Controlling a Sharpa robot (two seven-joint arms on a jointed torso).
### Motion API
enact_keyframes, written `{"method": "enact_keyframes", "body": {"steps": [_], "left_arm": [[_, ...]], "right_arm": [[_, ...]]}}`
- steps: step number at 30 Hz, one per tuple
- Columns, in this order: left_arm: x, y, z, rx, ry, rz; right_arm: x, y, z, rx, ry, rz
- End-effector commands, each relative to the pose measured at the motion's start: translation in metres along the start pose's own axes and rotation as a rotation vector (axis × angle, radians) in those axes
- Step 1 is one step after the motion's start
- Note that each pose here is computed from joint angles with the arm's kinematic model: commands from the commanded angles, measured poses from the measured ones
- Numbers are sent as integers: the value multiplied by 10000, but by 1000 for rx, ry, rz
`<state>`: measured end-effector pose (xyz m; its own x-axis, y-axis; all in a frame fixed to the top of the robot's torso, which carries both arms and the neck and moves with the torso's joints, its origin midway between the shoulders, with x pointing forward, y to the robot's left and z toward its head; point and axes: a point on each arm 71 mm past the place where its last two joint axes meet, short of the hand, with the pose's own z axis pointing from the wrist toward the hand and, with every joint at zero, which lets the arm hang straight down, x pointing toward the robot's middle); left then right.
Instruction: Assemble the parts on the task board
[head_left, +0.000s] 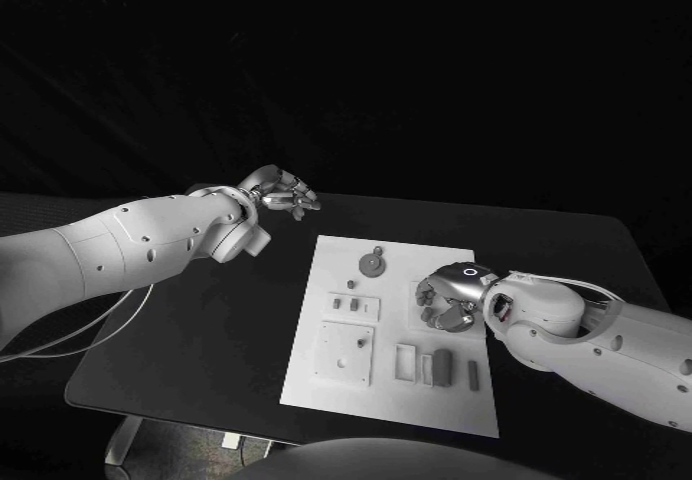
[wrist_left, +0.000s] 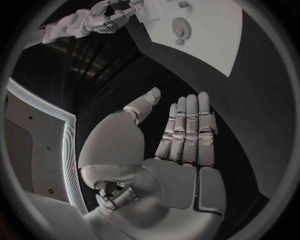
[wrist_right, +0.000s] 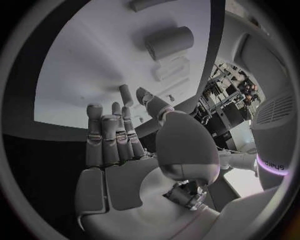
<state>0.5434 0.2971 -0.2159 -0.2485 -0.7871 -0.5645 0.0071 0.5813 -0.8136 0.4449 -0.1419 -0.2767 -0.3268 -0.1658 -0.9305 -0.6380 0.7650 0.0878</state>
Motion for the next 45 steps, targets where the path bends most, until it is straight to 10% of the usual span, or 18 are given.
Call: {"method": "enact_keyframes", "body": {"steps": [1, 45], "left_arm": [[0, -12, 1, 6, 6, -7], [-9, -4, -5, 2, 4, -7]], "right_arm": [[-9, 23, 3, -25, -49, -25], [58, 33, 47, -20, -4, -42]]}}
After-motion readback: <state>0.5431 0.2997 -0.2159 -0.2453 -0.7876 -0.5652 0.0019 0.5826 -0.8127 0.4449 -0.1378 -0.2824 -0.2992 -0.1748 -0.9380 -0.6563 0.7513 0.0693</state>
